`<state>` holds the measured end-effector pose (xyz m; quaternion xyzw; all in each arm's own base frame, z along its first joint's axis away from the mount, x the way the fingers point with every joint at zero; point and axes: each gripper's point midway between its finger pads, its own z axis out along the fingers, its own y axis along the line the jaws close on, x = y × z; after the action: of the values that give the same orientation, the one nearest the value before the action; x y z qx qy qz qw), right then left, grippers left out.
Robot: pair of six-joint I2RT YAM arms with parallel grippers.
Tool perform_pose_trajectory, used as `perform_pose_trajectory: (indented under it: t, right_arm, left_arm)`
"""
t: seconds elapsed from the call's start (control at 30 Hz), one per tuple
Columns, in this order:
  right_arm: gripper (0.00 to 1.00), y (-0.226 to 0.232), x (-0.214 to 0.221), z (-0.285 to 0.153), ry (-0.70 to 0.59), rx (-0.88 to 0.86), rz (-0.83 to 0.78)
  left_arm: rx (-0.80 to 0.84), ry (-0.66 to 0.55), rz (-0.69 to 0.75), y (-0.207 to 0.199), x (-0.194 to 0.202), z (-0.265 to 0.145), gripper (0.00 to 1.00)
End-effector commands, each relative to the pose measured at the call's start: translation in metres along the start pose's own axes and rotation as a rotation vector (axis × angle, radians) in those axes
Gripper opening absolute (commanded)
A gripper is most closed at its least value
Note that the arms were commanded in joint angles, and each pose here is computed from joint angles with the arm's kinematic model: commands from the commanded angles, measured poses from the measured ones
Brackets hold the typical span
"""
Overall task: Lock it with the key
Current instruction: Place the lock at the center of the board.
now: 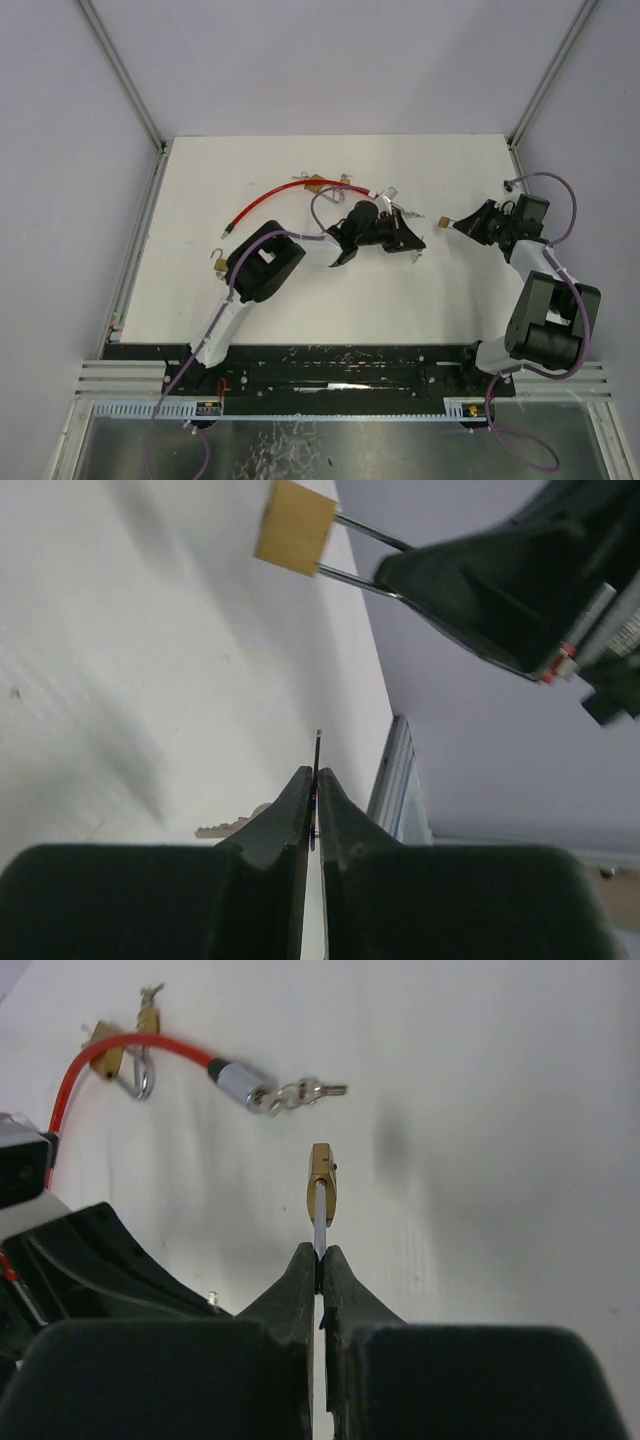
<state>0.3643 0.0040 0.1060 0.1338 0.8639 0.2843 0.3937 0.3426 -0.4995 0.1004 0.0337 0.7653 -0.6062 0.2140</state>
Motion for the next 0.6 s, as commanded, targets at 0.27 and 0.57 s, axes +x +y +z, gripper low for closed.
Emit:
perform_pose_trajectory:
  t: [0.27, 0.57]
  right_arm:
    - [0.02, -0.036, -0.011, 0.013, -0.099, 0.045, 0.256]
    - [0.14, -0.04, 0.0, 0.023, -0.04, 0.023, 0.284]
  left_arm:
    - [-0.131, -0.006, -0.159, 0.036, 0.01, 0.087, 0.04]
    - [-0.183, -0.046, -0.107, 0.05, -0.002, 0.107, 0.25]
